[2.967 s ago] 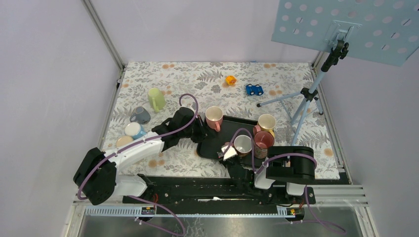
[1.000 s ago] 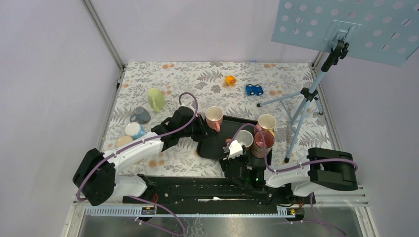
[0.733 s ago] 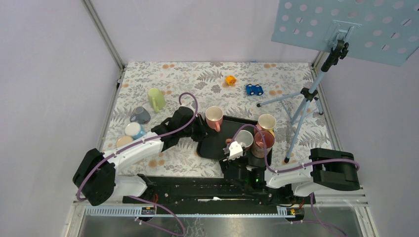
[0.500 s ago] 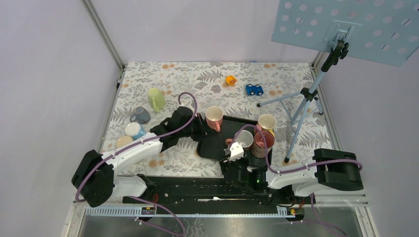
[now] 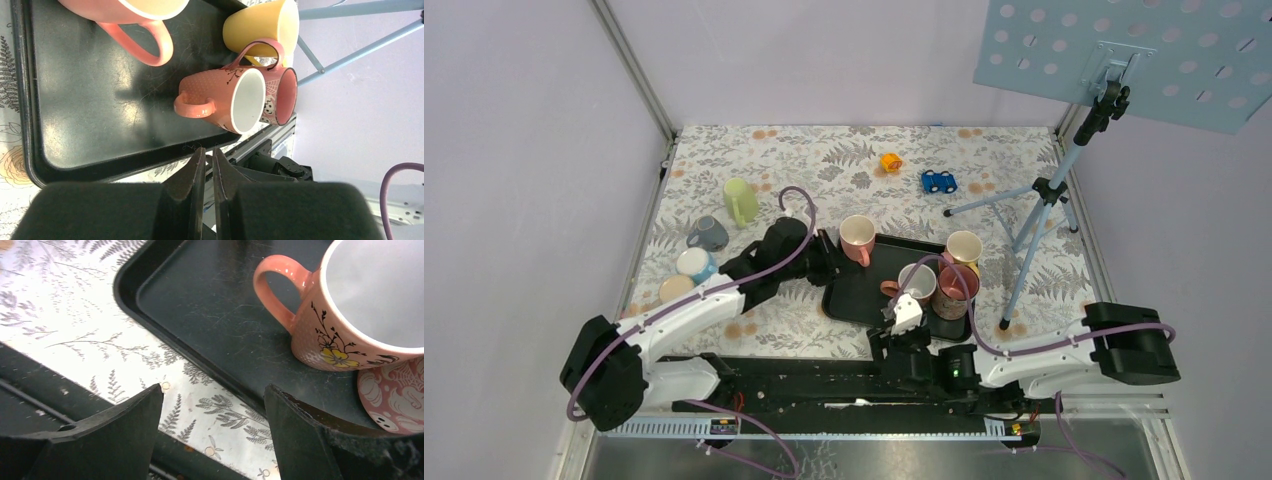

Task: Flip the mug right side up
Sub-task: Place the cup on the tray.

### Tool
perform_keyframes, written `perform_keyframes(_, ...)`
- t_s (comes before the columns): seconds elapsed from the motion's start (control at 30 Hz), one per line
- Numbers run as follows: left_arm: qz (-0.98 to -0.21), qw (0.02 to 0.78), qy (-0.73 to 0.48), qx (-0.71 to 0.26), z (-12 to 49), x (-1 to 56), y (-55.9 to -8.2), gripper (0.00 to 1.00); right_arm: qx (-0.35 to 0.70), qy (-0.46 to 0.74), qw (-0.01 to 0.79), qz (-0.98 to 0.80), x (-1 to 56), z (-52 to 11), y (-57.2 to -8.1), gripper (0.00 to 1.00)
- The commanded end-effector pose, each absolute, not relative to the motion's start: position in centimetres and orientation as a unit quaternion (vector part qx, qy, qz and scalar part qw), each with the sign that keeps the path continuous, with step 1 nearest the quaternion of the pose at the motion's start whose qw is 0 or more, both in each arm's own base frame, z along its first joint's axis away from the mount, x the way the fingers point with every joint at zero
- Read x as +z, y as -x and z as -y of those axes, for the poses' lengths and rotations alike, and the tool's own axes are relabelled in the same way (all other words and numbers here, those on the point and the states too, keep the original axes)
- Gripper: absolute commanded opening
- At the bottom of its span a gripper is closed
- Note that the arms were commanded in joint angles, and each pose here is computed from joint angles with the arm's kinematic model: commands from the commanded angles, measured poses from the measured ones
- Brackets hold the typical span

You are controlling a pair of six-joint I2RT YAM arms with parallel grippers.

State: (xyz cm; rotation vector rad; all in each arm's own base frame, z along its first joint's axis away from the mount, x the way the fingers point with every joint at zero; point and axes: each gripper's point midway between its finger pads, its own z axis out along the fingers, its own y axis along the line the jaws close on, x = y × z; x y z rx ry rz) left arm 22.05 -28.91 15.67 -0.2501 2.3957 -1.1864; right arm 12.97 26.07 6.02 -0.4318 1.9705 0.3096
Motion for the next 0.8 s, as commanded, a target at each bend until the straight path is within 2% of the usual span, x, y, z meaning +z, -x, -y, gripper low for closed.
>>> perform_keyframes(0.0,-0.85,0.261,0.089,-0.449,28.6,18.1,-22.4,0.14,0.175,0.155,0.512,-0.827,8.8,-27.2,-11.7,0.82)
perform_keyframes(0.17,-0.845,0.281,0.091,-0.446,27.7,19.6,-22.4,0.16,0.187,0.157,0.495,-0.834,11.2,-26.6,-10.9,0.89)
perform_keyframes(0.23,-0.845,0.295,0.091,-0.436,27.2,20.3,-22.6,0.21,0.201,0.149,0.499,-0.83,13.3,-26.7,-11.0,0.99)
perform_keyframes(0.43,-0.843,0.365,0.099,-0.383,24.8,23.6,-24.3,0.4,0.204,0.137,0.532,-0.81,19.8,-25.9,-12.4,1.0)
perform_keyframes(0.57,-0.848,0.406,0.112,-0.322,22.4,24.8,-26.0,0.58,0.242,0.14,0.515,-0.81,23.1,-26.3,-14.5,1.0)
perform_keyframes(0.77,-0.857,0.437,0.148,-0.228,17.3,25.1,-29.7,0.92,0.262,0.155,0.499,-0.811,25.5,-27.0,-17.4,1.0)
